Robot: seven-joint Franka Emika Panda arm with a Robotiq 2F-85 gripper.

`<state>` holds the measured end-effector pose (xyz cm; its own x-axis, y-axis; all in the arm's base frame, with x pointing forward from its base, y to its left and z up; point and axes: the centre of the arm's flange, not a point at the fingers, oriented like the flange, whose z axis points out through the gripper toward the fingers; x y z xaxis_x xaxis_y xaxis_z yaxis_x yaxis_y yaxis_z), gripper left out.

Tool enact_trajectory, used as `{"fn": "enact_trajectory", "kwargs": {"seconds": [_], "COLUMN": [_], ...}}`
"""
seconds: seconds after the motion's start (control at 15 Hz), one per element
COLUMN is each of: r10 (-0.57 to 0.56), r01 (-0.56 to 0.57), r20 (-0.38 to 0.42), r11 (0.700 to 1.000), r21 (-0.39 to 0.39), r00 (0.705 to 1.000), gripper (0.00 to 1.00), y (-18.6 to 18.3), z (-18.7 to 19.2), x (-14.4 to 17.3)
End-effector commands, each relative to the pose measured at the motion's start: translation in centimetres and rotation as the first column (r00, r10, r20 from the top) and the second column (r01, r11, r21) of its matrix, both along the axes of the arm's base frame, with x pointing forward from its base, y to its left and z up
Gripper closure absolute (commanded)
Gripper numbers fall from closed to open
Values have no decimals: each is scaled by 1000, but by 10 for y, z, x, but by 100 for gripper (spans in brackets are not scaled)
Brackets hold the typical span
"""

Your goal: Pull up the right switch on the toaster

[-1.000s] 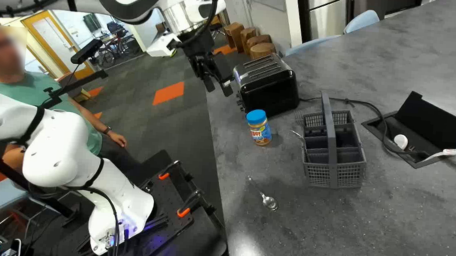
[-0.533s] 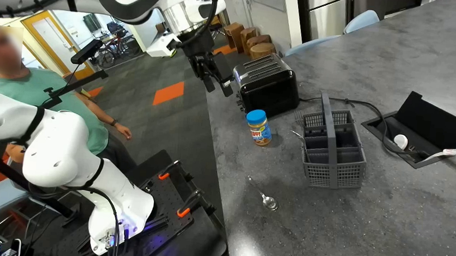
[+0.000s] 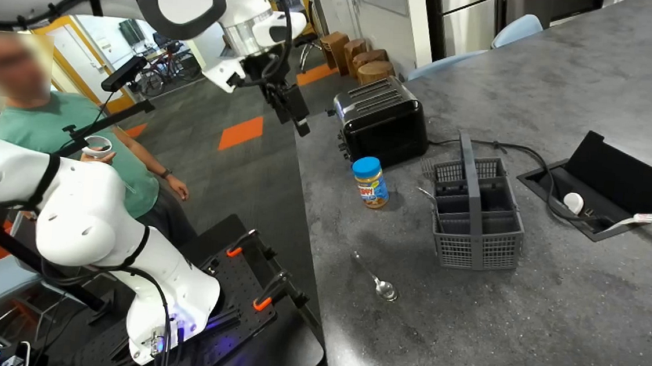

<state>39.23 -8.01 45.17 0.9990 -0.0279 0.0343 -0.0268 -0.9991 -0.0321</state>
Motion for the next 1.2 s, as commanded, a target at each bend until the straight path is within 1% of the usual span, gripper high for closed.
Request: {"fn": "enact_trajectory", "kwargs": {"seconds": [0.0, 0.13, 0.33, 0.6, 0.73, 0.8, 0.87, 1.0, 1.13], "r10": [-60, -93, -137, -204, -236, -234, -205, -213, -217], "r01": [54, 79, 115, 179, 209, 204, 174, 182, 186], "r20": [68, 110, 174, 268, 290, 277, 280, 264, 257], "r11": [995, 990, 985, 977, 970, 970, 976, 974, 973], "r21": [84, 120, 128, 112, 124, 134, 132, 137, 140], "r00": [996, 990, 975, 942, 927, 932, 938, 941, 942], "gripper": [0, 0, 0, 0, 0, 0, 0, 0, 0], "y": [58, 91, 142, 211, 240, 250, 232, 246, 246], "z": [-14, -24, -43, -73, -87, -92, -78, -91, -92], "x": [-20, -22, -14, 8, 17, 18, -5, -1, 5]}}
